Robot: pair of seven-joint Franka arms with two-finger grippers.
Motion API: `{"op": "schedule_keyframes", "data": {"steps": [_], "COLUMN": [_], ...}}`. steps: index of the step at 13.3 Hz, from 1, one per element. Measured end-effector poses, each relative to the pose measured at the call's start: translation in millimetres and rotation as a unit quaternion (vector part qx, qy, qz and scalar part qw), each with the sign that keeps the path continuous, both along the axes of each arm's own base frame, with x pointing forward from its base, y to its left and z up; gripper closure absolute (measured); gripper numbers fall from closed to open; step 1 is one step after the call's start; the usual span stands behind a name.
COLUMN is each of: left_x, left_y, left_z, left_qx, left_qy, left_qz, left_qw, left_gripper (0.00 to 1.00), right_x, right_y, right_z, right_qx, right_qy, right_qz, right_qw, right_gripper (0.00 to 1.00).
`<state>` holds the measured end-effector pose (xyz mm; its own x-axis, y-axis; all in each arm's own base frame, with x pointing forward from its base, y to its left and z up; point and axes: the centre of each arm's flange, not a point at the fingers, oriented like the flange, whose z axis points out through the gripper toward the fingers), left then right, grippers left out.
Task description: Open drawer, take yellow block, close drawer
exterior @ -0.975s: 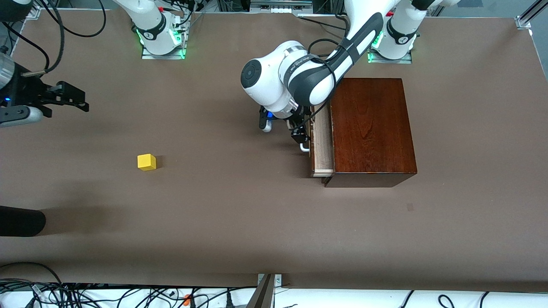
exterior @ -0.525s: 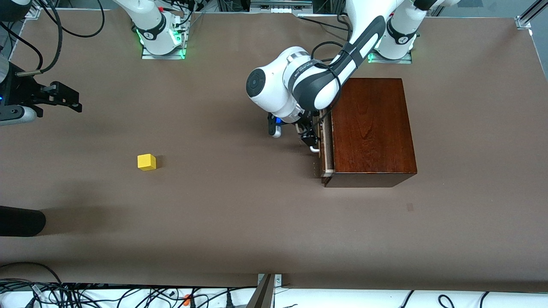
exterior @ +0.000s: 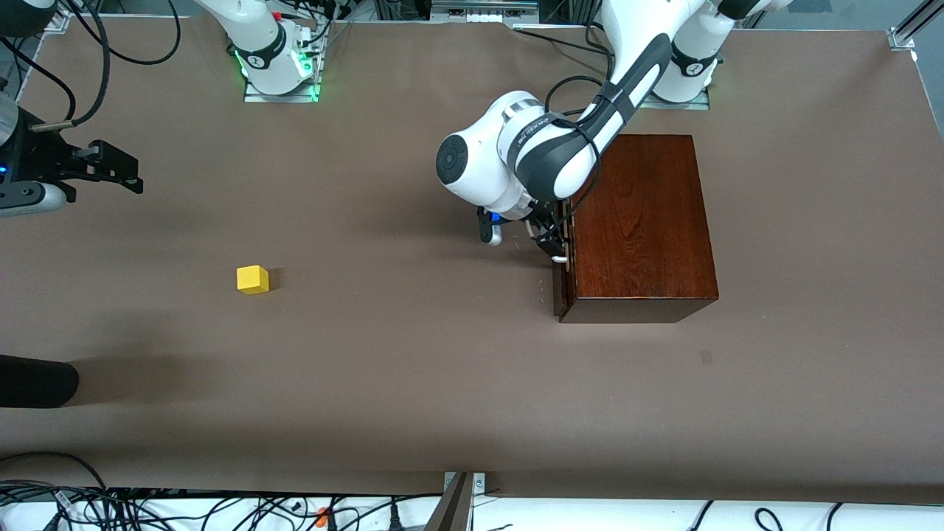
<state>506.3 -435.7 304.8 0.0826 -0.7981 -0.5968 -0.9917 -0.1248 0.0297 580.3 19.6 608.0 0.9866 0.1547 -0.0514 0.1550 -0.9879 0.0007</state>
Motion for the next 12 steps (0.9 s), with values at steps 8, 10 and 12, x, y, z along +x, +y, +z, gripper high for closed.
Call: {"op": "schedule_keyframes", "data": {"steps": [8,10,12], "left_x": [-49,-42,-28], "left_y": [-86,-89,-75], "left_z": [58,96,150], "left_qx": [-0.068,-0.099,-0.131], "left_qy": [-0.179,-0.223,-0.258], "left_qz": [0.172,0.27,0.331], "left_qw": [0.966,0.931,0.898], "left_gripper": [0.0,0.0,0.0], "right_x": [0,0,0], "right_y": [0,0,0], "right_z": [0,0,0], "right_qx": [0.0,0.0,-0.001], "right_qy": [0.0,0.0,0.0], "right_qz": [0.0,0.0,0.0], "right_qw": [1.0,1.0,1.0], "right_gripper": [0.0,0.0,0.0]}}
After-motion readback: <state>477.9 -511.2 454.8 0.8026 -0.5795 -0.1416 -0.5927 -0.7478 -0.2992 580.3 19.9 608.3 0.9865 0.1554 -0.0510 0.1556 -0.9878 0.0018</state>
